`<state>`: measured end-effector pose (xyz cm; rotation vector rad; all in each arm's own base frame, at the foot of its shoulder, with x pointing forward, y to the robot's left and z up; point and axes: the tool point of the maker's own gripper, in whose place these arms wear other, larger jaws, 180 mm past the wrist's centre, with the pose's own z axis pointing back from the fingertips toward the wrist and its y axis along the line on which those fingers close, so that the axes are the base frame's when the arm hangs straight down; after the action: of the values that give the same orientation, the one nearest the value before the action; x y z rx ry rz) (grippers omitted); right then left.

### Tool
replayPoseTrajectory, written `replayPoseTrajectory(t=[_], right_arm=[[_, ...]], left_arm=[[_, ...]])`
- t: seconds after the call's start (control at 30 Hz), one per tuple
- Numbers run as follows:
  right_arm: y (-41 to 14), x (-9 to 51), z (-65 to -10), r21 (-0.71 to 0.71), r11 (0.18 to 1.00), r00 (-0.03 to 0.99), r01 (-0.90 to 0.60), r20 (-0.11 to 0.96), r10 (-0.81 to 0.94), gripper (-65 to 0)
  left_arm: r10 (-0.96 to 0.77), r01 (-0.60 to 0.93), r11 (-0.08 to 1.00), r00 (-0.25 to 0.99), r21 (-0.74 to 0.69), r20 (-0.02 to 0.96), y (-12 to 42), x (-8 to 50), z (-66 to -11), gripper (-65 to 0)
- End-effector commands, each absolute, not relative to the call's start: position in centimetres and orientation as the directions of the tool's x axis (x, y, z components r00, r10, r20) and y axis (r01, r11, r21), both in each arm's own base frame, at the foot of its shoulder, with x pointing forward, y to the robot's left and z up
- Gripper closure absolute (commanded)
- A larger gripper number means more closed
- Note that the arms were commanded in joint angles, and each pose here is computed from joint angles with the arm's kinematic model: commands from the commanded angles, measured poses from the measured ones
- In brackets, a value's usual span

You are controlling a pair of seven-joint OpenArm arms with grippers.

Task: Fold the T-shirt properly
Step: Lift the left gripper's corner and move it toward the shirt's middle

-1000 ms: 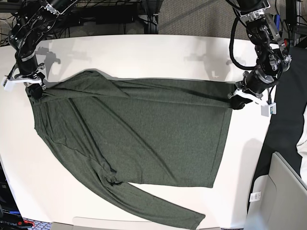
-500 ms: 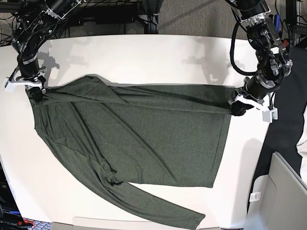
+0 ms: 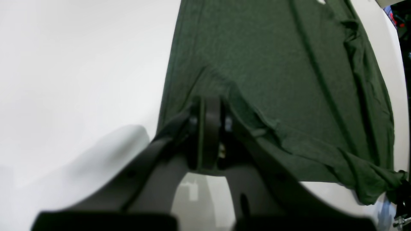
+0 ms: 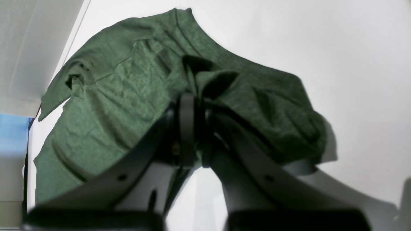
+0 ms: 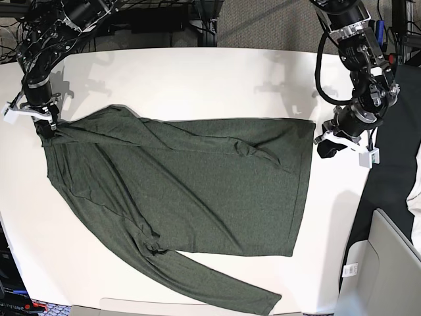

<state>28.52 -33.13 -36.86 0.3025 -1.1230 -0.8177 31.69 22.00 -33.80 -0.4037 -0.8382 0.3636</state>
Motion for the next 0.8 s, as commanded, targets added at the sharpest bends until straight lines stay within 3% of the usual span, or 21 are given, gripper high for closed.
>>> replayPoseTrajectory(t=[0.0, 0.17, 0.5, 0.7, 0.77], right_arm=[[-33.7, 29.4, -35.0, 0.600, 0.698, 0.143, 0.391, 0.709, -0.690, -3.8], [-33.4, 28.9, -35.5, 0.597, 0.700, 0.170, 0.393, 0.701, -0.693, -11.2], [-32.2, 28.8, -35.2, 0.588, 0.717, 0.229, 0.375, 0.691, -0.686, -21.2], [-32.1, 28.2, -34.7, 0.562, 0.740, 0.248, 0.369, 0.708, -0.661, -31.6], [-32.0, 27.8, -34.8, 0.574, 0.733, 0.247, 0.366, 0.699, -0.671, -32.3]], left_arm=[[0.454, -0.128, 0.869, 0.592, -0.479, 0.666, 22.3, 32.4, -32.5, -0.1], [0.452, -0.132, 0.868, 0.610, -0.478, 0.651, 22.1, 31.7, -33.2, -0.8], [0.383, -0.083, 0.879, 0.708, -0.470, 0.592, 18.8, 29.5, -35.8, -14.6], [0.344, -0.047, 0.880, 0.749, -0.473, 0.566, 16.8, 28.5, -36.8, -16.8], [0.344, -0.049, 0.880, 0.752, -0.472, 0.563, 16.8, 28.3, -36.9, -16.8]])
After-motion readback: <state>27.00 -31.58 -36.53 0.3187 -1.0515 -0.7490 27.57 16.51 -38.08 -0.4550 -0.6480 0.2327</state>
